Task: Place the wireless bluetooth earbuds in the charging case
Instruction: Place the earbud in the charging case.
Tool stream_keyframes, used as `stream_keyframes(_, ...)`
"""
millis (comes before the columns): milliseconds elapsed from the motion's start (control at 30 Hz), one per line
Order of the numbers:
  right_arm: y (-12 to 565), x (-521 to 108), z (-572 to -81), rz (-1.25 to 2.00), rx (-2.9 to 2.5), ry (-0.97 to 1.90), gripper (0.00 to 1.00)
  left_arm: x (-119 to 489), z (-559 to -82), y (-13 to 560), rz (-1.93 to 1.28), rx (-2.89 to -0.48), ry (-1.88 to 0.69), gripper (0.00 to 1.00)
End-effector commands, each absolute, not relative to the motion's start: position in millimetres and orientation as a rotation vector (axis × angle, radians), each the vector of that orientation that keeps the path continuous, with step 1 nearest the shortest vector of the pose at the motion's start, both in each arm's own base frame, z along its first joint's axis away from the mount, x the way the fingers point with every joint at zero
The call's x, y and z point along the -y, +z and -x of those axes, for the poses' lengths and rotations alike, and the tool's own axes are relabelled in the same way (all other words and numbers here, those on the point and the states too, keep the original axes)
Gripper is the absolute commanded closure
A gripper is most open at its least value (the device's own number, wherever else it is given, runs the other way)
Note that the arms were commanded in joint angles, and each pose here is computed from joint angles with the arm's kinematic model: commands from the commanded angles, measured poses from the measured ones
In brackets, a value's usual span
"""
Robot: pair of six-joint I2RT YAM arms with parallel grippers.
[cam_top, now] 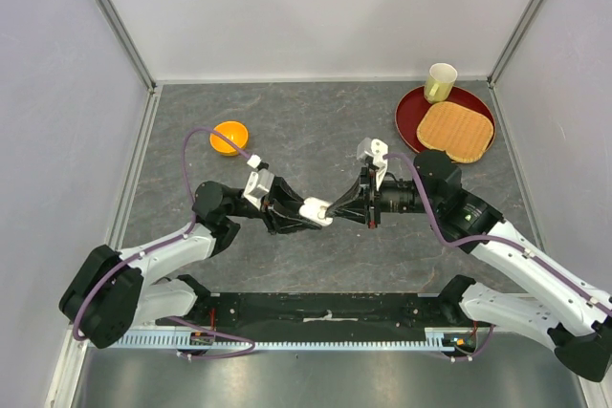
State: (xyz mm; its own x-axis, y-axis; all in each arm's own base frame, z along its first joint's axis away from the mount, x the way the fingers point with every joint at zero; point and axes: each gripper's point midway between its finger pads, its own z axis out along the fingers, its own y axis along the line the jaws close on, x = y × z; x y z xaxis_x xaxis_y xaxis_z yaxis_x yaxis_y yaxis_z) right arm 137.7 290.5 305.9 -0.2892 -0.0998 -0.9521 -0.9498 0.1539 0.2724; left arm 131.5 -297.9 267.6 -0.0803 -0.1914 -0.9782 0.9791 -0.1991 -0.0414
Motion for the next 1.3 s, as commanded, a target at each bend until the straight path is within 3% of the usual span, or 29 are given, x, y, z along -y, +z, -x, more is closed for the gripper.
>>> stream_keyframes(0,306.4,-293.5,-147.8,1.036,-1.565,1.188,1.0,299.9,-126.8,286.1,-1.19,-0.932,-1.489,0.98)
stream_keyframes(533,295.6,-288.0,-147.5,1.046,-1.627,1.139,0.99,299.4,-132.3,291.5,-1.148,-0.913,-1.441,0.98)
stream_keyframes(633,295.9,-286.6,-147.5,1.044,-1.632,1.131,0.94,298.9,-133.3,293.2,-1.138,-0.908,-1.429,0.98)
stream_keyframes(767,304.2,-282.3,-147.5,1.021,-1.611,1.113,0.79,299.1,-135.2,292.8,-1.132,-0.914,-1.42,0.98)
stream_keyframes(1033,338.2,-275.3,-143.4,0.933,-1.502,1.137,0.61,299.9,-138.3,287.6,-1.142,-0.939,-1.399,0.98)
stream_keyframes(1100,351.2,-271.5,-142.4,0.901,-1.454,1.135,0.53,299.7,-140.0,286.8,-1.139,-0.949,-1.385,0.98)
stream_keyframes(1267,358.7,-252.6,-153.2,0.768,-1.448,1.046,0.44,297.0,-144.2,286.6,-1.119,-0.968,-1.334,0.98)
